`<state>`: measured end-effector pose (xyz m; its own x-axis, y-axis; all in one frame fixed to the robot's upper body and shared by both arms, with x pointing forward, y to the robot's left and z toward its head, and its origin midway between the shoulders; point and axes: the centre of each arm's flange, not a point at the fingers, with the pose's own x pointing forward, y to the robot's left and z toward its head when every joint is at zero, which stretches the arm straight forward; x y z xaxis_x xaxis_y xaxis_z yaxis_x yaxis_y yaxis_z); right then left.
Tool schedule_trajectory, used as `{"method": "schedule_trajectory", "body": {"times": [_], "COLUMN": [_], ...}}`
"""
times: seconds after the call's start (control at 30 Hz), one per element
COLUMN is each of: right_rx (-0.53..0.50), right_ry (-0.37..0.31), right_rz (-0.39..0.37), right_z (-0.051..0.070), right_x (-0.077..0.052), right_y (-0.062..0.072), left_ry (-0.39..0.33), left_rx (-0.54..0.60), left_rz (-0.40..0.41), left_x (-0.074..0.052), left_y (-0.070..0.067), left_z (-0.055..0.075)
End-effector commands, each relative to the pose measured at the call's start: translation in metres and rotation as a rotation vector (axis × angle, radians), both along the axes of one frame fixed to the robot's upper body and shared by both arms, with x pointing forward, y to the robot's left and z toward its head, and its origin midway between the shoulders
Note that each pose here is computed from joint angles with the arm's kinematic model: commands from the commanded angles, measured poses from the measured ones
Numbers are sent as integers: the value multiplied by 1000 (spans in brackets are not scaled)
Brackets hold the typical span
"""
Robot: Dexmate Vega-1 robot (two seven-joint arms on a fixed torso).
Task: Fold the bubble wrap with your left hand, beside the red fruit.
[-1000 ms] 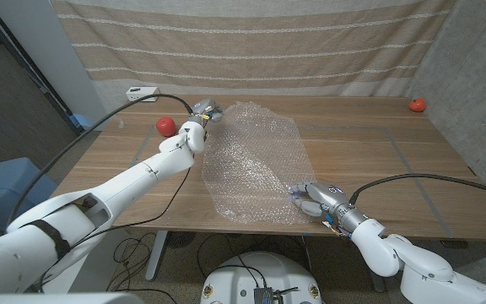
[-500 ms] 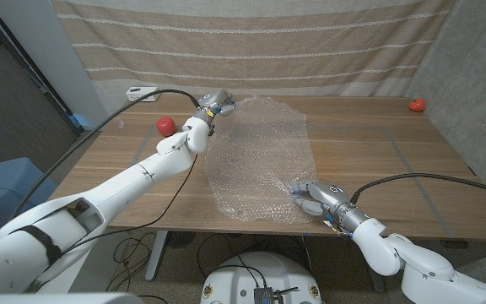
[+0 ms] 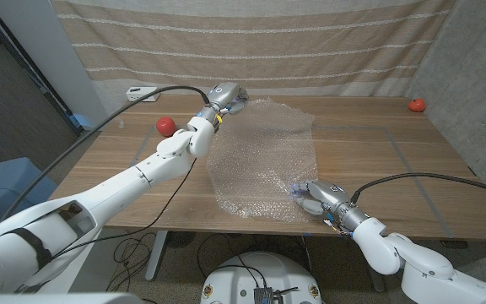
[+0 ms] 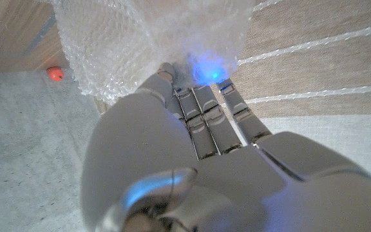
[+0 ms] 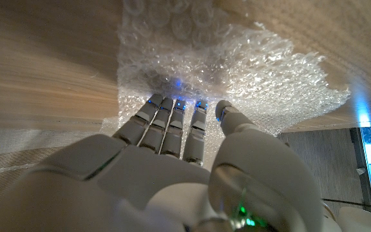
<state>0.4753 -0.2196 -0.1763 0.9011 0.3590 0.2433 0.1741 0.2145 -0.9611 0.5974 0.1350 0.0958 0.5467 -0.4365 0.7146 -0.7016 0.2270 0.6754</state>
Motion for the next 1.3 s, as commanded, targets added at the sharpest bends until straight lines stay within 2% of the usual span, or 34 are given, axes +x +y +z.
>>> {"method": "schedule_trajectory", "body": {"times": [0.03,0.3,0.7,0.97,1.3], "right_rx": [-2,-3,-21,-46,-72], "right_ry": [2,8,25,34,47], "right_rz": [2,1,-4,-4,-14], "right_z": [0,-1,1,4,6], "right_x": [0,1,7,12,15], "right_y": [0,0,1,5,12], "left_ry": [-173,-240,-294,-297,-307], "left_rx": [232,319,367,363,310], "left_rz": [-89,-166,-266,-325,-367], "left_x": [-39,-60,-93,-112,-134], "left_y": [-29,-35,-29,-16,11], "left_z": [-3,-10,-24,-32,-45]}}
